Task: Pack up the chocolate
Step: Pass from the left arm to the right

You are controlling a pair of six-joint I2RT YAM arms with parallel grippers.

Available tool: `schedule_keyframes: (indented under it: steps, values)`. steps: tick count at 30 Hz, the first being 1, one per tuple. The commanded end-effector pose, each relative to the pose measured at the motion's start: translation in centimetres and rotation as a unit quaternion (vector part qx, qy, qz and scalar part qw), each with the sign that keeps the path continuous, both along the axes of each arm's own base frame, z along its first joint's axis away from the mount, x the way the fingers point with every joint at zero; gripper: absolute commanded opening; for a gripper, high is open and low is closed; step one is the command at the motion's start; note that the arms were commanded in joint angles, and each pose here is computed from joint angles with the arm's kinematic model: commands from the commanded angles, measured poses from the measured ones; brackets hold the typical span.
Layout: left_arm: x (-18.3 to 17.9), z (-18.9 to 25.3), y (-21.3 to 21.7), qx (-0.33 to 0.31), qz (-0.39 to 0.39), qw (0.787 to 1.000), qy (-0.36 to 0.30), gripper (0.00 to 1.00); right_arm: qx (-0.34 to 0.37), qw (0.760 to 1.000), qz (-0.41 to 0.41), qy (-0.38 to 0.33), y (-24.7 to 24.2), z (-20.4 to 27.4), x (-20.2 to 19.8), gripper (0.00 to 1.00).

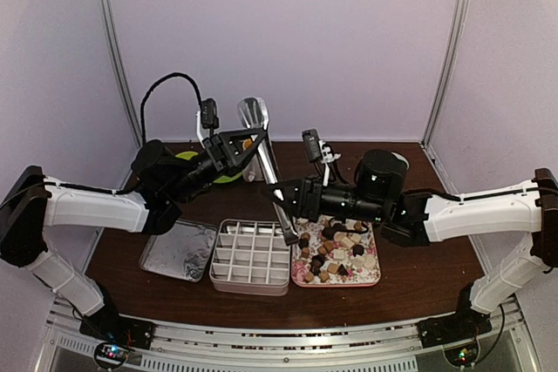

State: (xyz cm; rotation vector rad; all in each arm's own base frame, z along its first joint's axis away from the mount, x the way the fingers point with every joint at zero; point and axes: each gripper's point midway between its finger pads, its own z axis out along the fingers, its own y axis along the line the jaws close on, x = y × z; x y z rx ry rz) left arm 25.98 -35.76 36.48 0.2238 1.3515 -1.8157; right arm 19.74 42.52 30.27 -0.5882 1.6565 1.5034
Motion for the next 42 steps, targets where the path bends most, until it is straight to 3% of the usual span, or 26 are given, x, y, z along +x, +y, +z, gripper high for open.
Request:
schedule_keyframes:
  steps: [1,3,8,12,21,26,30,40,42]
  values:
    - [-1.0,2.4,1.3,-0.041,0.008,0.999,-0.029,0.2,0.019,1.0,-0.019,-0.014,-0.6,1.5,0.4,0.24]
    - [-1.0,2.3,1.3,-0.04,0.009,0.999,-0.029,0.21,0.013,1.0,-0.021,-0.017,-0.6,1.6,0.4,0.16]
    - [-1.2,2.3,1.5,-0.04,0.011,0.999,-0.032,0.26,0.008,0.999,-0.03,-0.019,-0.8,1.6,0.7,0.13]
    - [-1.2,1.9,1.8,-0.031,0.02,0.999,-0.032,0.49,0.005,0.999,-0.034,-0.022,-1.0,1.8,0.7,0.13]
    - [-2.3,-0.9,4.2,0.102,0.084,0.99,-0.048,0.78,-0.058,0.991,-0.113,-0.038,-5.5,1.0,2.8,0.13]
    - [-2.2,-3.9,6.5,0.239,0.138,0.96,-0.047,0.84,-0.131,0.975,-0.172,-0.043,-9.4,-0.9,4.0,0.13]
    - [-2.5,-4.0,8.3,0.279,0.169,0.943,-0.065,0.97,-0.177,0.96,-0.21,-0.056,-12.3,-1.6,4.4,0.13]
    - [-1.9,-4.3,12.5,0.377,0.257,0.884,-0.103,0.98,-0.287,0.924,-0.249,-0.032,-16.9,-5.6,4.2,0.13]
    - [-1.2,-4.1,14.2,0.397,0.298,0.862,-0.103,0.98,-0.314,0.915,-0.251,-0.021,-17.7,-6.7,4.0,0.13]
